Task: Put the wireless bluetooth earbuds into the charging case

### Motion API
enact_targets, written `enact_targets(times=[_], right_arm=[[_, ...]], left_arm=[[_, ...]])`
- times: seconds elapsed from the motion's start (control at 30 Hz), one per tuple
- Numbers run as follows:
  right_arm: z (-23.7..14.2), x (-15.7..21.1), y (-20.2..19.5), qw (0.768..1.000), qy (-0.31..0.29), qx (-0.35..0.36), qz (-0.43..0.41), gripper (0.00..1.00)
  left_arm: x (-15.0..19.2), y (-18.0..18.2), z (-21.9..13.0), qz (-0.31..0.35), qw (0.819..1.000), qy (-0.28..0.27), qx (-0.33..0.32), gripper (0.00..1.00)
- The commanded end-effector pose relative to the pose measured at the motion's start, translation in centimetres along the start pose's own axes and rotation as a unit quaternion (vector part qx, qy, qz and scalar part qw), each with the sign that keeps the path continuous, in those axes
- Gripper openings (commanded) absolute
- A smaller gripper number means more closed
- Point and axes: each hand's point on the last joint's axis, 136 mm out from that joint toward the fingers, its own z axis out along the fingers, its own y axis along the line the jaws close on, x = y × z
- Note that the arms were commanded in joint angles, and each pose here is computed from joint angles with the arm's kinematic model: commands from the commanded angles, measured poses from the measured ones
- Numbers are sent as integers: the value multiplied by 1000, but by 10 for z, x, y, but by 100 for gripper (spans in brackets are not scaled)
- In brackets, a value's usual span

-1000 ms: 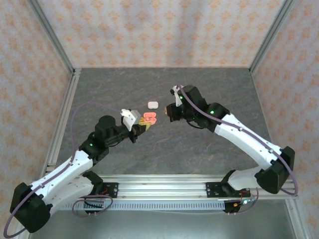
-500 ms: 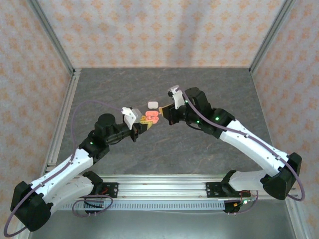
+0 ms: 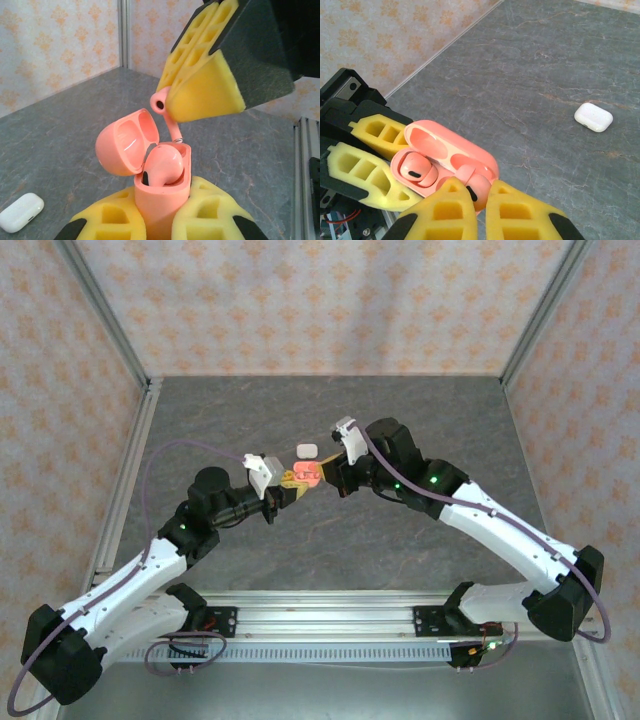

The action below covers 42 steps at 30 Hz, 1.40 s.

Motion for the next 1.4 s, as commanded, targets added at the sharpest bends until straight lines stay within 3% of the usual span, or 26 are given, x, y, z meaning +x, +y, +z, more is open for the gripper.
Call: enact_targets(times=[0.0,0.73,1.03,1.37], right_arm=[[-4,-6,3,1000,-15,0,-23,10],[2,10,15,986,-3,53,-156,10],[1,18,29,990,18,12,-142,23],[0,22,38,990,36,-13,-134,30]], left_arm=[[-37,-7,-5,9,999,-49,16,0],[-59,-2,-7,-12,997,-77,1,0],[-56,2,-3,-17,997,-74,-5,0],[-54,4,0,-24,997,-72,-6,0]])
